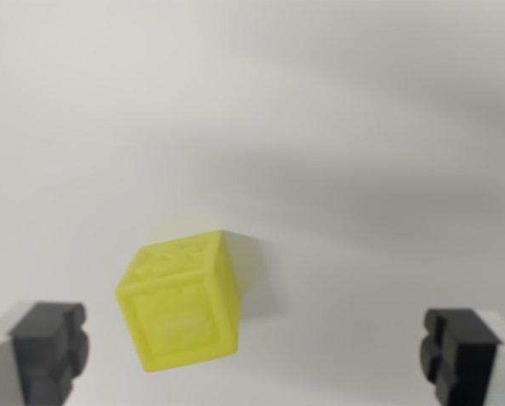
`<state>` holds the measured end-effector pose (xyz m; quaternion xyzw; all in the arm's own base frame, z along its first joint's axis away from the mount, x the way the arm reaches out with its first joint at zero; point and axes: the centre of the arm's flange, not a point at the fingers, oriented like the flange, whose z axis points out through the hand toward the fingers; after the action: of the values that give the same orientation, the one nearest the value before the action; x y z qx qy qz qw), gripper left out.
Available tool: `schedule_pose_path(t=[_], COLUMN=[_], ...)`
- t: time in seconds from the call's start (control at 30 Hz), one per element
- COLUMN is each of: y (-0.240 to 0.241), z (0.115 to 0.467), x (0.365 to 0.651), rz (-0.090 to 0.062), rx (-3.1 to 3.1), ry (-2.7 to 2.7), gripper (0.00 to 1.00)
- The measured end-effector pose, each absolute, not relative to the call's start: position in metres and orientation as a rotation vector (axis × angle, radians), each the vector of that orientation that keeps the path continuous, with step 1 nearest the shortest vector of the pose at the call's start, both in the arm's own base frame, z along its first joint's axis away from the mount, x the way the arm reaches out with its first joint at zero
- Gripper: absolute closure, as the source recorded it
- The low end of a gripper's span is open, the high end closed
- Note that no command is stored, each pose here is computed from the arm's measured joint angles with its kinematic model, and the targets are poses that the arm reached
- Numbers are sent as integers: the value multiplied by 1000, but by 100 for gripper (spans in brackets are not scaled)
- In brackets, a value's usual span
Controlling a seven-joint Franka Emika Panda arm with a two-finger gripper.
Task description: Pick yellow cube
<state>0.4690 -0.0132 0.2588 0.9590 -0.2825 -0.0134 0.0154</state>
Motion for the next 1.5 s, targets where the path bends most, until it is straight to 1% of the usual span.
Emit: schedule_pose_path(t=[1.5], y=[3], z=[184], x=[404], rz=[-11], rx=[3073], ry=[-614], gripper=[0])
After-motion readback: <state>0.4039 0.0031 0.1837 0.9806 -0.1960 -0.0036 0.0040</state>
